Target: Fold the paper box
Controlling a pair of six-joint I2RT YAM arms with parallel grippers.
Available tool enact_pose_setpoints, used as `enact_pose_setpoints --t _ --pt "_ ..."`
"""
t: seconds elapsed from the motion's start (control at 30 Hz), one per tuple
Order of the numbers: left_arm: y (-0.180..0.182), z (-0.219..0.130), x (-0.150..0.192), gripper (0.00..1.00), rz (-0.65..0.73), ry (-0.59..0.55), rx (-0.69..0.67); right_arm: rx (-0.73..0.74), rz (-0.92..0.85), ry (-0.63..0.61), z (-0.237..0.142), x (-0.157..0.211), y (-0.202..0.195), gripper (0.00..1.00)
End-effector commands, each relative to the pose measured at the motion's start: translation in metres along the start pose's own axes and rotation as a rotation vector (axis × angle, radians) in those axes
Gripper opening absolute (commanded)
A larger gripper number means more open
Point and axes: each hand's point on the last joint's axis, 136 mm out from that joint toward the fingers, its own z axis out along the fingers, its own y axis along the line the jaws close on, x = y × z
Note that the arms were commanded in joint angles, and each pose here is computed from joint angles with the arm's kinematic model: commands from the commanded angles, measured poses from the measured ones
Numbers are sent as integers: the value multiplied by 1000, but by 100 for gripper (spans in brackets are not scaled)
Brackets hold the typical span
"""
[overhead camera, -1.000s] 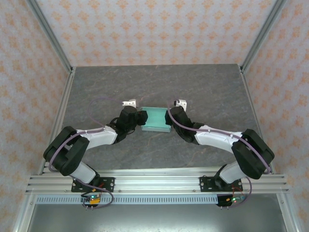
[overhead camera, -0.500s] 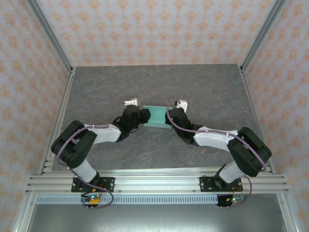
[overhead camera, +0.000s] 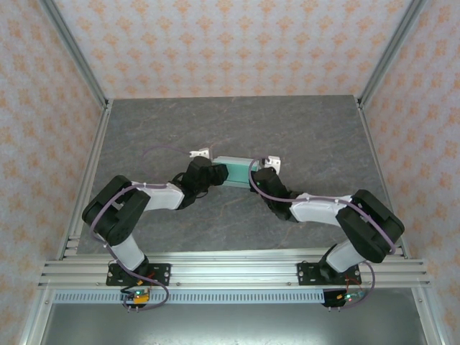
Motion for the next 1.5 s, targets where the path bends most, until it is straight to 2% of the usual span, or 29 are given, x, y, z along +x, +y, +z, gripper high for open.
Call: enact_pose_setpoints --t 0.0,0.17,0.37,0.47,0.57,0.7,0.83,0.9,1.03,1.17,1.23,1.3,1.47 --pt "6 -1 13 51 46 55 -23 -1 2 -34 -7 -5 -3 27" --pt "-6 -19 9 63 16 50 39 1 -13 -40 -10 -7 -5 32" --pt "-14 -58 -7 73 -42 19 53 -8 71 -35 -22 -18 -2 53" --pt "-16 -72 -9 75 -44 26 59 1 145 -18 -31 -20 -5 56" --pt "-16 -86 -11 75 -58 16 65 -52 167 -8 -44 -23 1 60" --pt "-11 -114 -30 77 -63 -51 18 -101 191 -24 -68 -36 4 61" --pt "-2 -135 -70 97 -59 -155 -105 27 311 -28 -92 -58 -15 84" --pt "-7 -126 -86 99 -56 -133 -100 29 320 -3 -92 -68 -11 88" --pt "-12 -81 -92 99 -3 44 -102 15 310 80 -68 -83 -1 92" --pt "-11 -49 -89 98 48 64 -80 40 226 176 -34 -87 -3 93" --pt "-10 -35 -81 96 79 96 -67 73 156 251 -17 -78 -7 93" --pt "0 -26 -67 90 107 135 -88 104 86 324 -5 -63 -11 92" --pt "29 -21 -29 87 133 148 -116 162 47 473 12 -10 -30 91"
